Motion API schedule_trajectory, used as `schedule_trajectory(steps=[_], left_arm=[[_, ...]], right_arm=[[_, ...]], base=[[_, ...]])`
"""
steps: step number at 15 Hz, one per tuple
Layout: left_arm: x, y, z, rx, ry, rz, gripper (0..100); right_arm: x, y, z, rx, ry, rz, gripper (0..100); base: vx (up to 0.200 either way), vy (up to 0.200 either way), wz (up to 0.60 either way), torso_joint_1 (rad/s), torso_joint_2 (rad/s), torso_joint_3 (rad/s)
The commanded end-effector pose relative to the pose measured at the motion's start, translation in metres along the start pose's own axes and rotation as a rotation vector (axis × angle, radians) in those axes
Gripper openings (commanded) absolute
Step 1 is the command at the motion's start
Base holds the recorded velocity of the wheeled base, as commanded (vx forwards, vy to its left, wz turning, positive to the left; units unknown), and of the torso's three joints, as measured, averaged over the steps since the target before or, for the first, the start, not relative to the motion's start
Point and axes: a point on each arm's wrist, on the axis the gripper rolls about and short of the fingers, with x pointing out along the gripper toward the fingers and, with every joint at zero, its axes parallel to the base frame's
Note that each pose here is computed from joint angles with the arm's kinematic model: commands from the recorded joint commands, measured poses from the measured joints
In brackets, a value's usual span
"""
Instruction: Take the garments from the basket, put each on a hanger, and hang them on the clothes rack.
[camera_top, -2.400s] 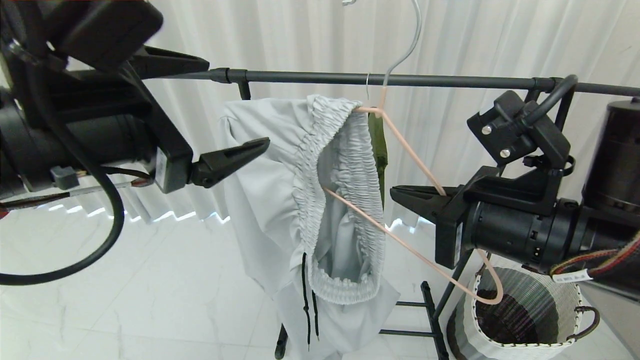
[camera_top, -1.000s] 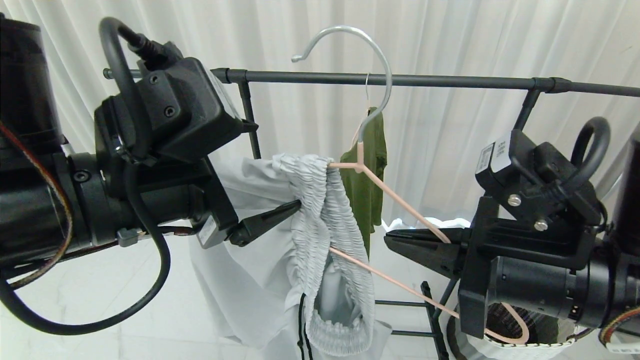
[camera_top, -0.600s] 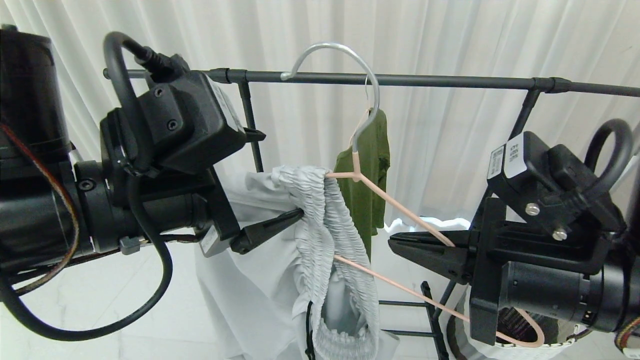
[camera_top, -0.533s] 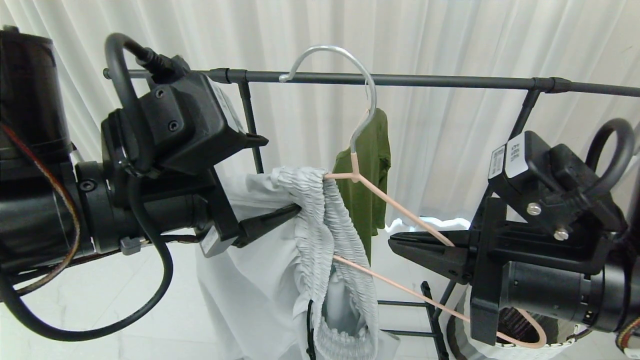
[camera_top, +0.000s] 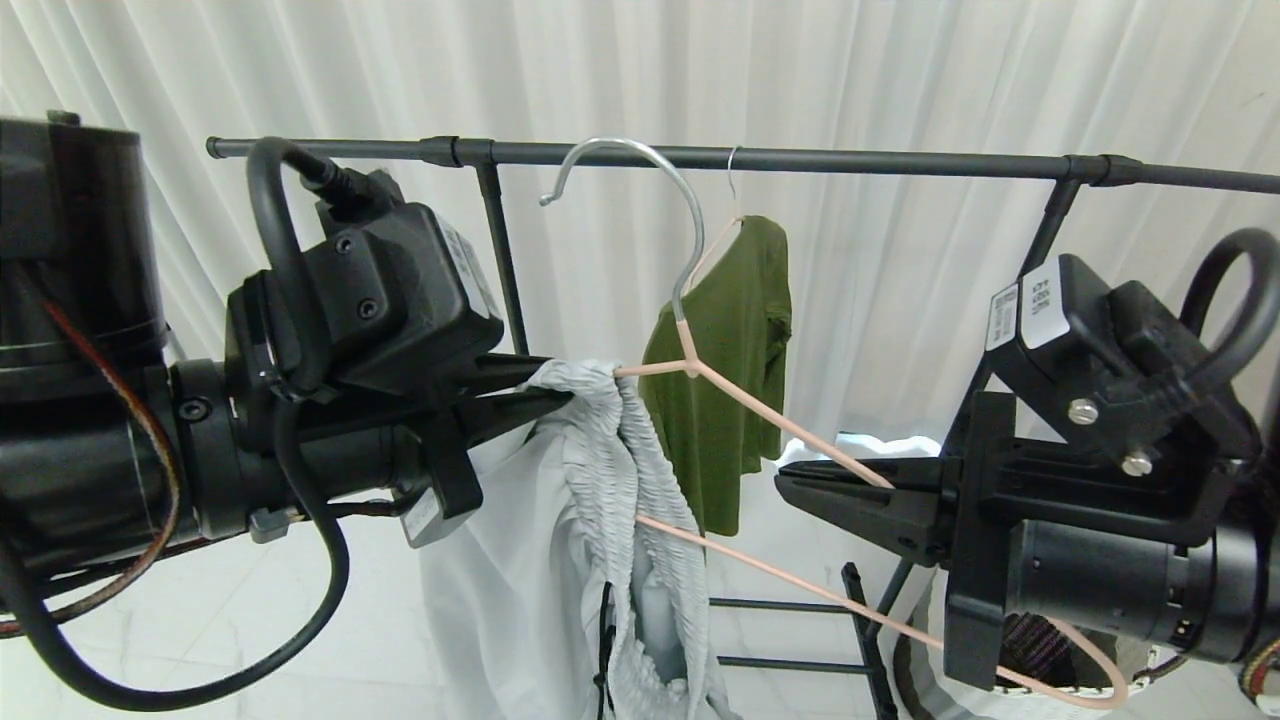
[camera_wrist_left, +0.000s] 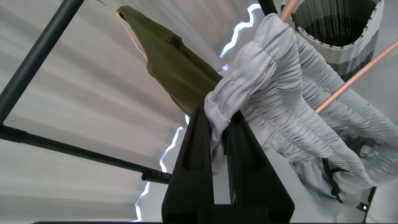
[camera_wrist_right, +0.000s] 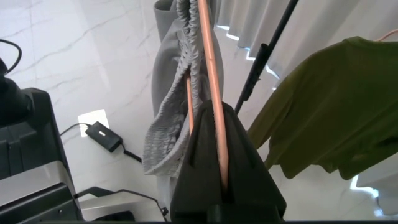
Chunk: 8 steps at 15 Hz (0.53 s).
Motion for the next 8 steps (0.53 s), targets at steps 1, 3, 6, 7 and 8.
schedule_trajectory(steps=[1,3,6,7,8], left_arm=[[-0.0001,-0.0001,0.0000,0.000,0.000,0.002,0],[-0.0006,0.0000,0.0002,0.000,-0.001,0.003,0],[-0.0017,0.0023,0.0022,0.001,-0.007,0.014,0],[-0.0018,0.0028,0.0027,0.002,-0.010,0.017,0],[-0.0026,0.0034,0.0035,0.006,-0.019,0.028,0]], right_arm=[[0.0009,-0.0002,-0.0007,0.000,0.003,-0.002,0],[0.0008,-0.0006,-0.0008,0.000,0.004,-0.006,0],[0.0008,-0.0009,0.0011,-0.003,-0.017,-0.013,0],[0.0008,-0.0011,0.0023,-0.003,-0.026,-0.014,0],[0.0008,-0.0012,0.0028,-0.005,-0.031,-0.015,0]], base=[[0.000,0.000,0.00,0.000,0.00,0.000],[0.000,0.000,0.00,0.000,0.00,0.000],[0.000,0.000,0.00,0.000,0.00,0.000],[0.000,0.000,0.00,0.000,0.00,0.000],[0.000,0.000,0.00,0.000,0.00,0.000]])
